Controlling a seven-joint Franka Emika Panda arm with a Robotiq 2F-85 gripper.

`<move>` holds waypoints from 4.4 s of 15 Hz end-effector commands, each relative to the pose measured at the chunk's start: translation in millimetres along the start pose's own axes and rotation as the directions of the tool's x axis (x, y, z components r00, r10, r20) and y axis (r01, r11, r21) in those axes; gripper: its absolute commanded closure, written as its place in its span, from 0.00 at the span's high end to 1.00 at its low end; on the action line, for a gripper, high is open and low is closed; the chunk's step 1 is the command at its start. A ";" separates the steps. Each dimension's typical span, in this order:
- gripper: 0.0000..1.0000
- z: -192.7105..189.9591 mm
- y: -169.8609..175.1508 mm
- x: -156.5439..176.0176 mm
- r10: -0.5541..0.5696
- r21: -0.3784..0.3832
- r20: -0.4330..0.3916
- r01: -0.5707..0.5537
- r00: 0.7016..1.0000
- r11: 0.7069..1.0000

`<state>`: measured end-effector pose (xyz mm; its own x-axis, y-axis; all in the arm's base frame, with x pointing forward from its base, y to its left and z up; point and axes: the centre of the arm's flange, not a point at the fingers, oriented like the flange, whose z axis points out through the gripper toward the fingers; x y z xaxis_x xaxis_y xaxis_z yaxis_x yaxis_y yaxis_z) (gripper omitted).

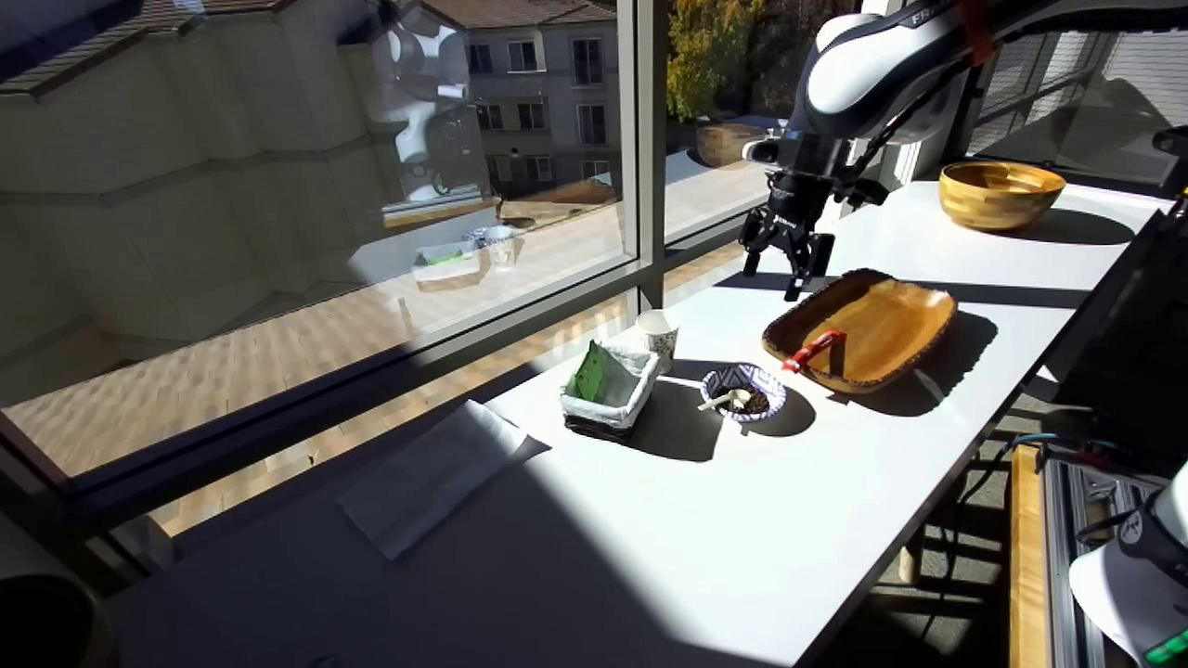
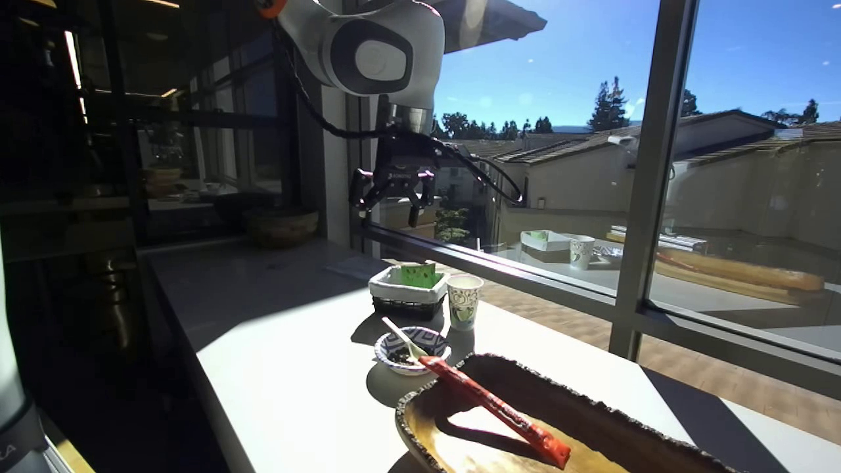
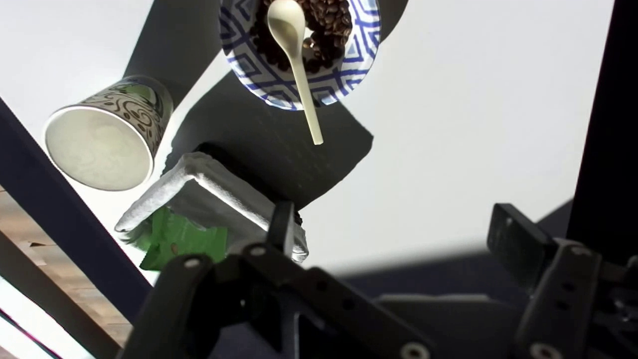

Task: Take a scoop of the coffee grounds in the bowl using the spoon, empty them into the cup and place the spoon back

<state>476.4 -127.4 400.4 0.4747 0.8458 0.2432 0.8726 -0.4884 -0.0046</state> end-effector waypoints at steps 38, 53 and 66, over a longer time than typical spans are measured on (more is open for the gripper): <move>0.89 195.1 37.8 -66.3 -0.134 0.057 -0.166 0.145 0.977 0.988; 0.55 230.4 56.7 -53.9 -0.159 0.046 -0.137 0.166 0.978 0.985; 0.03 231.0 52.9 -63.6 -0.146 0.072 -0.140 0.157 0.979 0.985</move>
<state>522.8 -156.2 157.7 0.3334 0.8675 0.3692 0.9384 -0.3432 -0.0412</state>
